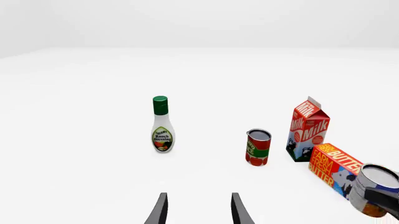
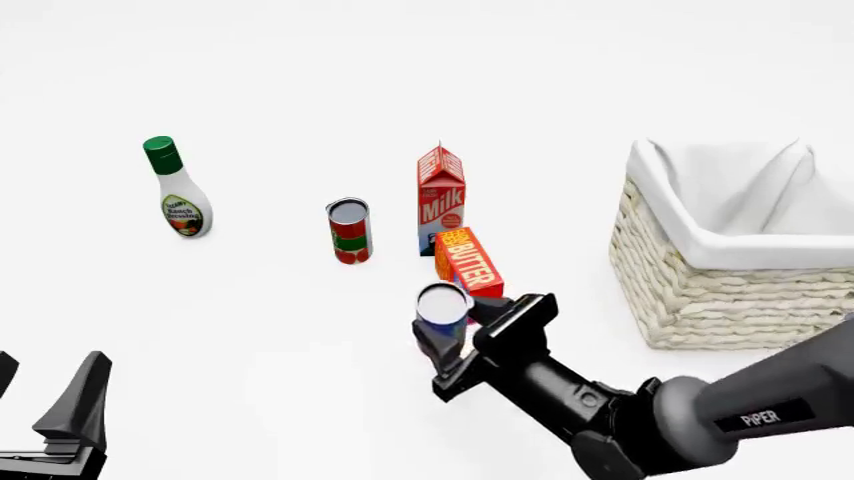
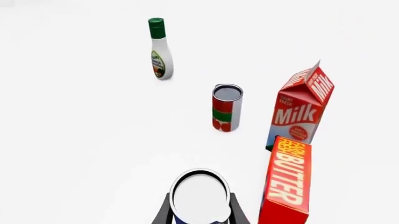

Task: Pick the alphabet soup and place it in the basket.

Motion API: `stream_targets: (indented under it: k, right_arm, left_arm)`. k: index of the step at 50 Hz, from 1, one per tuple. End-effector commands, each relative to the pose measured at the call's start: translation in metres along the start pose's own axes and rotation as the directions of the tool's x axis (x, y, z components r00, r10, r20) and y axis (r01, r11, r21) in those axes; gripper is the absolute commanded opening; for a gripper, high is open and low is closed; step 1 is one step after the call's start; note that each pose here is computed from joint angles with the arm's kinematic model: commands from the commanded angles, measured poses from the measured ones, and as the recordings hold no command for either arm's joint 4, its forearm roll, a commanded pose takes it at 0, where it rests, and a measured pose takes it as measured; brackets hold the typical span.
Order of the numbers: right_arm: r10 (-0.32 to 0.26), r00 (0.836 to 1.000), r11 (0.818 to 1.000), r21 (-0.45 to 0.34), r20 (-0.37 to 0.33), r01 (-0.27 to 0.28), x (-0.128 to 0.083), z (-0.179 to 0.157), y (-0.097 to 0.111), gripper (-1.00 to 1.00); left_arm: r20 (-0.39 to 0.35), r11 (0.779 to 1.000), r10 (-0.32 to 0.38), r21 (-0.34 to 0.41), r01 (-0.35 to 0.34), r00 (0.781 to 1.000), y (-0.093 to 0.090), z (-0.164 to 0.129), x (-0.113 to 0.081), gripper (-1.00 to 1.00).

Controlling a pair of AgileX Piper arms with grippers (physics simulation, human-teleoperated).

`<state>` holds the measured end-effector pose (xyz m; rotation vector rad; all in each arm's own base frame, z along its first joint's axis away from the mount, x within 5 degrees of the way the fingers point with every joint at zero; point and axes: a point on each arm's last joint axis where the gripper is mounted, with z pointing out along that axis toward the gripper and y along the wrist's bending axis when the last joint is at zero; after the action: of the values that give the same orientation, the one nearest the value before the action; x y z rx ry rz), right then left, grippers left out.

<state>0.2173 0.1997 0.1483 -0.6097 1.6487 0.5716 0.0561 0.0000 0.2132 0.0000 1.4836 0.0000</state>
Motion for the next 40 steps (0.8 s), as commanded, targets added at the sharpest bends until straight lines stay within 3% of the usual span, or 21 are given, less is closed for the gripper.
stream_targets:
  k: [1,17,40]
  right_arm:
    - [0.001,0.997,1.000,0.005,0.081,-0.002,-0.033,-0.027,-0.001,-1.00]
    - [-0.043,0.984,0.999,0.037,0.171,0.037,-0.079,-0.067,-0.006,-1.00]
    - [-0.156,0.945,0.978,0.176,0.286,0.108,-0.153,-0.135,-0.022,-1.00]
  left_arm:
    - [0.000,1.000,0.000,0.000,0.000,1.000,0.000,0.000,0.000,1.00]
    - [0.000,1.000,0.000,0.000,0.000,1.000,0.000,0.000,0.000,1.00]
    - [0.000,1.000,0.000,0.000,0.000,1.000,0.000,0.000,0.000,1.00]
